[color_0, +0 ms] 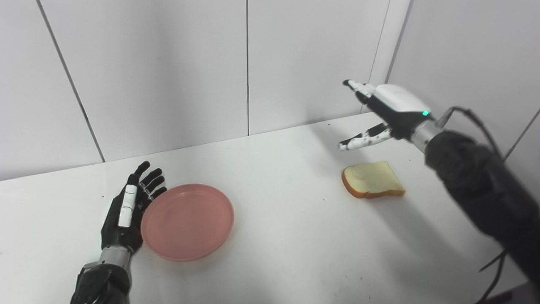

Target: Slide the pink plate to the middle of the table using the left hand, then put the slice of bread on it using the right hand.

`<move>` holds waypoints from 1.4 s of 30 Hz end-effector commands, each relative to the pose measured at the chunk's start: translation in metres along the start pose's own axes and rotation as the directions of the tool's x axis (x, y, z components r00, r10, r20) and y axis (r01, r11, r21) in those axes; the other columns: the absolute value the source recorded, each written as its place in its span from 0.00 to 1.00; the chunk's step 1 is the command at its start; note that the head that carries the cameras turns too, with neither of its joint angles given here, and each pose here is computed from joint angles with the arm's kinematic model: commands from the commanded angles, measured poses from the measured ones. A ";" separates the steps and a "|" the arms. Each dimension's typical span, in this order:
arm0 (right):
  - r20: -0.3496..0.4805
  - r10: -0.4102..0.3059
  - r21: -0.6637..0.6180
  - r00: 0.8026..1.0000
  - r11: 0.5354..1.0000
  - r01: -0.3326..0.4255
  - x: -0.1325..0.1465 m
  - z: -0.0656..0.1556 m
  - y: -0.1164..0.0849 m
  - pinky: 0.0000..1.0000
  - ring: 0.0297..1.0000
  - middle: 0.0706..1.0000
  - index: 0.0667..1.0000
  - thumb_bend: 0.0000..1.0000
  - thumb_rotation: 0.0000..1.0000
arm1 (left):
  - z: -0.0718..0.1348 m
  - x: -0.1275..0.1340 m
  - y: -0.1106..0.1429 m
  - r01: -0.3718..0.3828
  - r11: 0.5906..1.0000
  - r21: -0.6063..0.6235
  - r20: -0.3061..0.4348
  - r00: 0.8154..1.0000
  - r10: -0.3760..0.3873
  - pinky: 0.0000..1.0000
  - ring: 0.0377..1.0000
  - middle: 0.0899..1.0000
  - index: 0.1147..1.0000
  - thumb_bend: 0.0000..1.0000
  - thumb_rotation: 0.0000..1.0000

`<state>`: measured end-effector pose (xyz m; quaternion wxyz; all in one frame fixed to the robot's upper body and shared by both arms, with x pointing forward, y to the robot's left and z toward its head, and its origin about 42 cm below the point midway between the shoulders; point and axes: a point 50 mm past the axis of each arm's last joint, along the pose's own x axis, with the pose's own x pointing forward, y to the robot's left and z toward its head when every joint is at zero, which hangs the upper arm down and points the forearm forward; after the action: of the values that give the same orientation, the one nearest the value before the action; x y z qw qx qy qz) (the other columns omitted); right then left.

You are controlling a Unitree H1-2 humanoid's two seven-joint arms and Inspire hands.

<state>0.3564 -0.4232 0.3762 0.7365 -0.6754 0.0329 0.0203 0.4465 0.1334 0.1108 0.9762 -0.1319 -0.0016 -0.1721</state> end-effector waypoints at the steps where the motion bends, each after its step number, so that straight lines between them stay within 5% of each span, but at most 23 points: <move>1: -0.006 0.031 -0.101 0.999 0.994 -0.032 0.003 0.000 -0.021 0.94 1.00 1.00 1.00 1.00 0.44 | -0.045 -0.025 0.000 -0.030 0.999 -0.042 -0.147 0.989 0.024 0.81 0.85 0.80 0.84 0.92 0.75; 7: -0.106 0.154 -0.313 0.982 0.933 -0.180 0.022 -0.006 -0.005 1.00 1.00 1.00 0.99 1.00 0.41 | -0.044 -0.026 -0.001 -0.027 0.999 -0.036 -0.146 0.989 0.022 0.81 0.84 0.80 0.84 0.91 0.76; 13: -0.161 0.222 -0.300 0.962 0.917 -0.262 0.032 -0.020 0.007 1.00 1.00 1.00 0.98 1.00 0.38 | -0.044 -0.026 0.000 -0.033 0.998 -0.045 -0.149 0.988 0.026 0.82 0.84 0.80 0.85 0.92 0.75; 17: -0.169 0.371 -0.221 0.913 0.889 -0.402 0.035 -0.021 0.010 1.00 1.00 1.00 0.99 1.00 0.44 | -0.044 -0.027 0.000 -0.033 0.998 -0.046 -0.152 0.988 0.026 0.82 0.84 0.80 0.84 0.92 0.75; 21: -0.198 0.440 -0.217 0.876 0.852 -0.477 0.044 -0.029 0.024 1.00 1.00 1.00 0.97 1.00 0.41 | -0.045 -0.027 -0.001 -0.029 0.998 -0.050 -0.154 0.988 0.020 0.81 0.84 0.80 0.84 0.92 0.75; 32: -0.225 0.484 -0.182 0.846 0.832 -0.524 0.059 -0.047 0.042 0.99 1.00 1.00 0.97 1.00 0.41 | -0.045 -0.028 -0.001 -0.035 0.997 -0.062 -0.158 0.987 0.025 0.82 0.84 0.79 0.85 0.92 0.75; 37: -0.201 0.511 -0.141 0.836 0.829 -0.541 0.061 -0.048 0.045 0.87 1.00 1.00 0.97 1.00 0.44 | -0.045 -0.028 -0.001 -0.034 0.998 -0.060 -0.158 0.987 0.024 0.82 0.83 0.79 0.84 0.91 0.75; 42: -0.208 0.482 -0.219 0.851 0.825 -0.521 0.059 -0.045 0.053 0.99 1.00 1.00 0.95 1.00 0.41 | -0.045 -0.029 -0.002 -0.032 0.998 -0.055 -0.158 0.987 0.023 0.82 0.83 0.79 0.84 0.92 0.74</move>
<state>0.4062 -0.4621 0.2899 0.6110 -0.7074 0.2982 0.1933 0.4448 0.1308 0.1112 0.9754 -0.1325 -0.0015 -0.1761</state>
